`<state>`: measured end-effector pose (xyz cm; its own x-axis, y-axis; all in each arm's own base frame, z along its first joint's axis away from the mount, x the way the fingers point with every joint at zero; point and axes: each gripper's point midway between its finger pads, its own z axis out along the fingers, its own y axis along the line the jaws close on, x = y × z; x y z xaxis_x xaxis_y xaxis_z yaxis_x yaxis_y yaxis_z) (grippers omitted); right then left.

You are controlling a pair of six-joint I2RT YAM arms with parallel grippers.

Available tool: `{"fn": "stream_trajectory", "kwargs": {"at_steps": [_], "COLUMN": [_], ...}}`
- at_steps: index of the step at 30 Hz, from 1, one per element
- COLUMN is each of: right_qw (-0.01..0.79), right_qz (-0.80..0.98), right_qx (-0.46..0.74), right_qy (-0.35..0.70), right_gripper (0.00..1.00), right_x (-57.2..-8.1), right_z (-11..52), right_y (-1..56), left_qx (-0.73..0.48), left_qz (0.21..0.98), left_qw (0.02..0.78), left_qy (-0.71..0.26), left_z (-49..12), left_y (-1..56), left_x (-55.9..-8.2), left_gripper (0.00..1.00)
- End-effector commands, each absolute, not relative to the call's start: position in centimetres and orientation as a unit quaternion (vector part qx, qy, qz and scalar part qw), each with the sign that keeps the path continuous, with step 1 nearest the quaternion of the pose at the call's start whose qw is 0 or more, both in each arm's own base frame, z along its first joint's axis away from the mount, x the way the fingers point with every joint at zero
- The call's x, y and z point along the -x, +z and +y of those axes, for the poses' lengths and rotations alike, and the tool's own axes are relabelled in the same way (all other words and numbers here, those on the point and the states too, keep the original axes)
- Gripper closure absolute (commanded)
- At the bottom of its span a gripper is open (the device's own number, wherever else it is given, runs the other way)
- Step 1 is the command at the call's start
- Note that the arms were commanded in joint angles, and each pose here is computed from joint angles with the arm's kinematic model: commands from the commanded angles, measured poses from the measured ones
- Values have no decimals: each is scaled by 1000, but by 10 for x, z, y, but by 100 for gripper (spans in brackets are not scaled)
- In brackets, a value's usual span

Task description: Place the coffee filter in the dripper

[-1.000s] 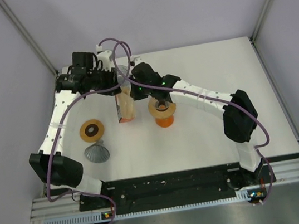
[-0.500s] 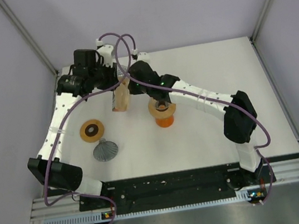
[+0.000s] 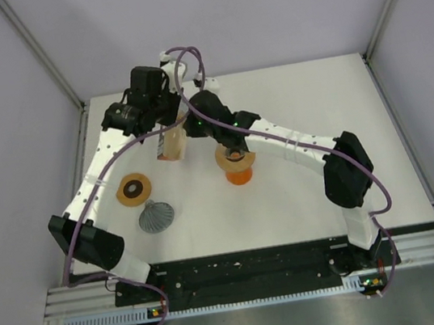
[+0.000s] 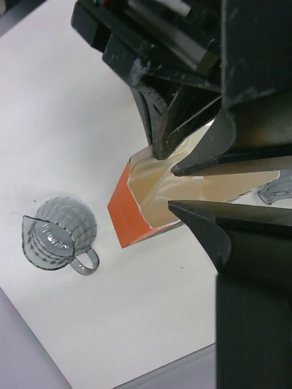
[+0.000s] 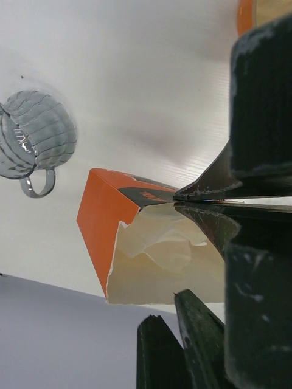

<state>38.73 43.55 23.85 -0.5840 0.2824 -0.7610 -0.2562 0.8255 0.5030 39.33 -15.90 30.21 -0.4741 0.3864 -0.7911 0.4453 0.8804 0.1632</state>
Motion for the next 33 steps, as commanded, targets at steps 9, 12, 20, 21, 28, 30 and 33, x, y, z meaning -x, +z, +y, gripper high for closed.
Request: {"fn": "stream_trajectory", "kwargs": {"at_steps": [9,12,20,21,28,30,33], "right_qw": [475,471,462,462,459,459,459], "right_qz": [809,809,802,801,799,798,796], "right_qx": [-32,-46,-70,-72,-77,-75,-74], "right_qy": [345,350,372,374,381,383,388], "right_gripper": [100,100,100,100,100,100,100], "right_x": [-389,-393,-400,-400,-401,-400,-398], "right_z": [425,418,405,405,406,407,407], "right_y": [279,277,278,279,280,282,285], "left_qx": [-237,-197,-222,-226,-236,-235,-218], "left_qz": [874,865,805,806,809,813,831], "left_qw": [423,438,473,467,428,432,445], "left_qy": [-20,-143,-281,-285,-326,-313,-254], "left_z": [-153,-159,-195,-200,-229,-231,-218], "left_y": [272,299,358,356,337,330,313], "left_x": [-415,-412,-370,-366,-352,-358,-379], "left_gripper": [74,71,68,68,68,68,69]}}
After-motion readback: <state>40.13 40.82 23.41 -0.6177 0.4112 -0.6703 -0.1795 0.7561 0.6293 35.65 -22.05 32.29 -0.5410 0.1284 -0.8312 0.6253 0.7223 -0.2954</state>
